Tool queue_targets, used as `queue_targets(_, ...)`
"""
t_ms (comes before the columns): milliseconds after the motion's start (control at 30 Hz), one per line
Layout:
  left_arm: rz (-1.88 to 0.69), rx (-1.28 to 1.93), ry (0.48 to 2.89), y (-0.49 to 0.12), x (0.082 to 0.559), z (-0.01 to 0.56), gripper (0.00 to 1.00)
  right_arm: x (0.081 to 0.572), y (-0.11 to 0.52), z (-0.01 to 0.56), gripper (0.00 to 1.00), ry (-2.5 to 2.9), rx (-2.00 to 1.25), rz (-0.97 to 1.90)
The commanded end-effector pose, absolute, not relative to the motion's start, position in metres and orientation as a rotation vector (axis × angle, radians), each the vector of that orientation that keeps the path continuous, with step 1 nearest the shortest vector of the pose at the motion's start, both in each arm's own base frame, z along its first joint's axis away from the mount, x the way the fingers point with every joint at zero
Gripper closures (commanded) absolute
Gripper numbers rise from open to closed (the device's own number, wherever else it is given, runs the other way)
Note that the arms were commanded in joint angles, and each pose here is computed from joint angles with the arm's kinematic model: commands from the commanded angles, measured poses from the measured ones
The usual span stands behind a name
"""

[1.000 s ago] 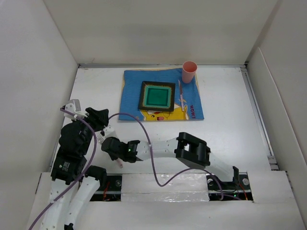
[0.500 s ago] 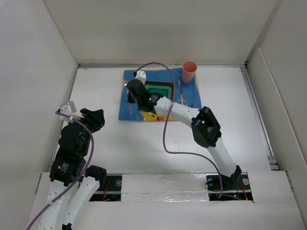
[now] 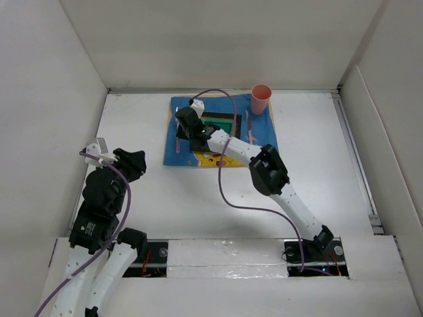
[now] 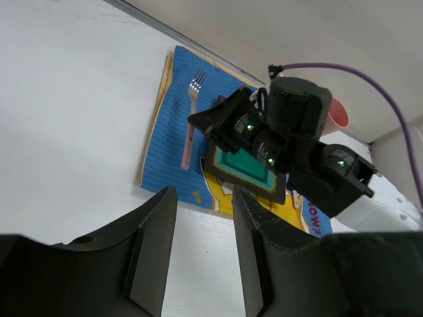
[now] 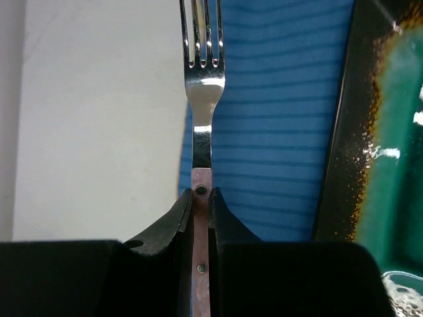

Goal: Set the dinner table for one person

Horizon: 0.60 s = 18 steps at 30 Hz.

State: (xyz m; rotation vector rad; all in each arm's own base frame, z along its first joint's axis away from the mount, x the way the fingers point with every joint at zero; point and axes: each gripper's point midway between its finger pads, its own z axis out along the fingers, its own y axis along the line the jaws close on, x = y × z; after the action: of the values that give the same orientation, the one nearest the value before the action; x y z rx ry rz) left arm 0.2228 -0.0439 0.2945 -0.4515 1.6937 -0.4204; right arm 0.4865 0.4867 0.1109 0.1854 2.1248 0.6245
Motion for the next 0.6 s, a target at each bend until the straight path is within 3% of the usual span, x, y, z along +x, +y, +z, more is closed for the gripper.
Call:
queue_targets(0, -0.445, -0.428, 1.663, -0.048, 0.225, 0.306, 0.64, 0.497, 0.491, 0.128, 1.00, 2.092, 0.253, 0.703)
queue_targets(233, -0.450, -0.419, 1.667, -0.050, 0.225, 0.306, 0.64, 0.497, 0.487, 0.099, 0.99, 2.142, 0.238, 0.685)
queue_targets(333, -0.447, -0.417, 1.670, -0.051, 0.227, 0.305, 0.64, 0.497, 0.487, 0.097, 0.92, 2.138, 0.243, 0.689)
queue_targets(467, -0.448, -0.411, 1.672, -0.051, 0.227, 0.305, 0.64, 0.501, 0.482, 0.091, 0.74, 2.141, 0.262, 0.684)
queue_targets(567, -0.453, -0.403, 1.673, -0.053, 0.227, 0.305, 0.64, 0.500, 0.486, 0.095, 0.69, 2.133, 0.259, 0.716)
